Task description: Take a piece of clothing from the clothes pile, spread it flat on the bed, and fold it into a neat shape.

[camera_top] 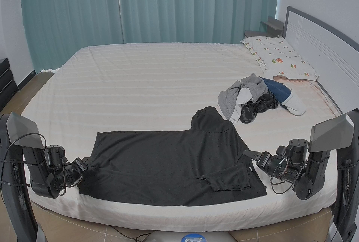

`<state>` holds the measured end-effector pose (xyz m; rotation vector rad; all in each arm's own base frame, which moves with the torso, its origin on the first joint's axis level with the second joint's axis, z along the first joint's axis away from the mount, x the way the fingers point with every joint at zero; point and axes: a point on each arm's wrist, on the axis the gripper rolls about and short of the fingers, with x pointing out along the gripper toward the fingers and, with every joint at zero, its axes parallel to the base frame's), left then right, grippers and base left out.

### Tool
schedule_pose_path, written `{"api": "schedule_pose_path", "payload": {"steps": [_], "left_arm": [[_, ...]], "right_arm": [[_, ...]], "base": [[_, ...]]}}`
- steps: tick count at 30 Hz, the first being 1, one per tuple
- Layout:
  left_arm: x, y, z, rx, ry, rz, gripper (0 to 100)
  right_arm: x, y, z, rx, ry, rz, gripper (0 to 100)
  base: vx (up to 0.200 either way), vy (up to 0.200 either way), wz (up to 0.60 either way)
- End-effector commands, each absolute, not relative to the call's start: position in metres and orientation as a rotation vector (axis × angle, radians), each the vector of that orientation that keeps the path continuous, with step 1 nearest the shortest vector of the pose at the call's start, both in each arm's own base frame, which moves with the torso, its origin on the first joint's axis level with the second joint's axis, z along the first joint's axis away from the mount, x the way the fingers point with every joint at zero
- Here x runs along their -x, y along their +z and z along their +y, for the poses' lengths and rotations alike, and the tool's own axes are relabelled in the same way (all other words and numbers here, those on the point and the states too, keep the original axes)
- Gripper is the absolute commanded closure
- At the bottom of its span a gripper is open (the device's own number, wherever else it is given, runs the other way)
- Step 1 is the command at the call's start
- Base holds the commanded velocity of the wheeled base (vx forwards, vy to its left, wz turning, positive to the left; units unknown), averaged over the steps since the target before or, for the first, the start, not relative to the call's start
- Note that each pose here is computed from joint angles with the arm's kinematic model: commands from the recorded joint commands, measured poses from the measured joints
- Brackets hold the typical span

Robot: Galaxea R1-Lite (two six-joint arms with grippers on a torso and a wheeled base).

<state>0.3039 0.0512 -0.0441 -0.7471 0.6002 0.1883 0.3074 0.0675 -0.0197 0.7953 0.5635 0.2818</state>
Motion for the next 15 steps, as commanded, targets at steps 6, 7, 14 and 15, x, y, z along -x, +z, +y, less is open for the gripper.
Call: {"api": "schedule_pose_path", "payload": {"steps": [6,7,14,15], "left_arm": [[-0.301,-0.022,0.063,0.934,0.063,0.572,0],[-0.298,-0.022,0.062,0.940,0.048,0.585,0],[-0.296,-0.021,0.059,0.939,0.028,0.588,0],[-0.296,-0.021,0.059,0.939,0.028,0.588,0]], "right_arm": [[-0.277,-0.002,0.084,-0.811,0.311,0.608,0],[-0.277,-0.003,0.087,-0.806,0.312,0.606,0],[-0.266,-0.018,0.086,-0.861,0.242,0.694,0],[-0.266,-0.020,0.085,-0.873,0.231,0.699,0]], "base": [[0.000,0.000,0.00],[0.000,0.000,0.00],[0.000,0.000,0.00],[0.000,0.000,0.00]]}}
